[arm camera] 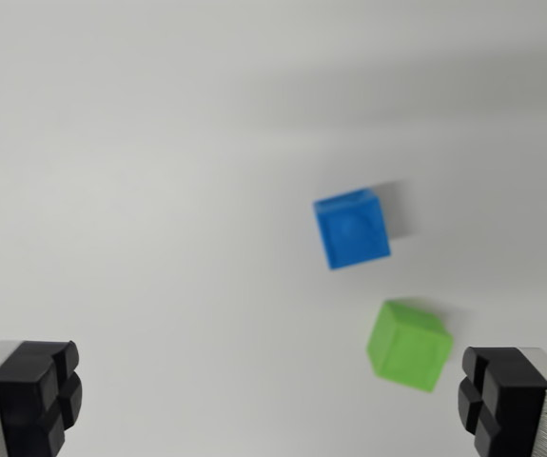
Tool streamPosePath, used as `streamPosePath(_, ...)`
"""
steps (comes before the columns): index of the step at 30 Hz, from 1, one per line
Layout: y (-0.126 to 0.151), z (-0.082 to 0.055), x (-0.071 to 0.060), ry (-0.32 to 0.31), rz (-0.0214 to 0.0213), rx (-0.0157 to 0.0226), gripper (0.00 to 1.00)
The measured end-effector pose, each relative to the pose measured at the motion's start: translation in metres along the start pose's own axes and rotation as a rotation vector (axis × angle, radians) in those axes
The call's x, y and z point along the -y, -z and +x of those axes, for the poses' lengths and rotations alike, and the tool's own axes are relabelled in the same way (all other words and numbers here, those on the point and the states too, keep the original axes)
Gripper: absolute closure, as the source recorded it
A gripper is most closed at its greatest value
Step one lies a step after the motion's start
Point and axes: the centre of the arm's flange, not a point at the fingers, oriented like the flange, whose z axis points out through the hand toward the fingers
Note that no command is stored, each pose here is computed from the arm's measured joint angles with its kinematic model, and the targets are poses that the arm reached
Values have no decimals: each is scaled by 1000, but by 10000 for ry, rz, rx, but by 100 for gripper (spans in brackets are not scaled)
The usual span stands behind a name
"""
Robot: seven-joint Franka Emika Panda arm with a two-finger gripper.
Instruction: Stack cube
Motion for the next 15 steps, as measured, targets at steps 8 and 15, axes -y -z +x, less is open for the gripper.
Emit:
streamPosePath(8, 0, 0, 0, 0, 0, 0, 0)
streamPosePath(15, -1, 0, 0, -1, -12, 11, 0)
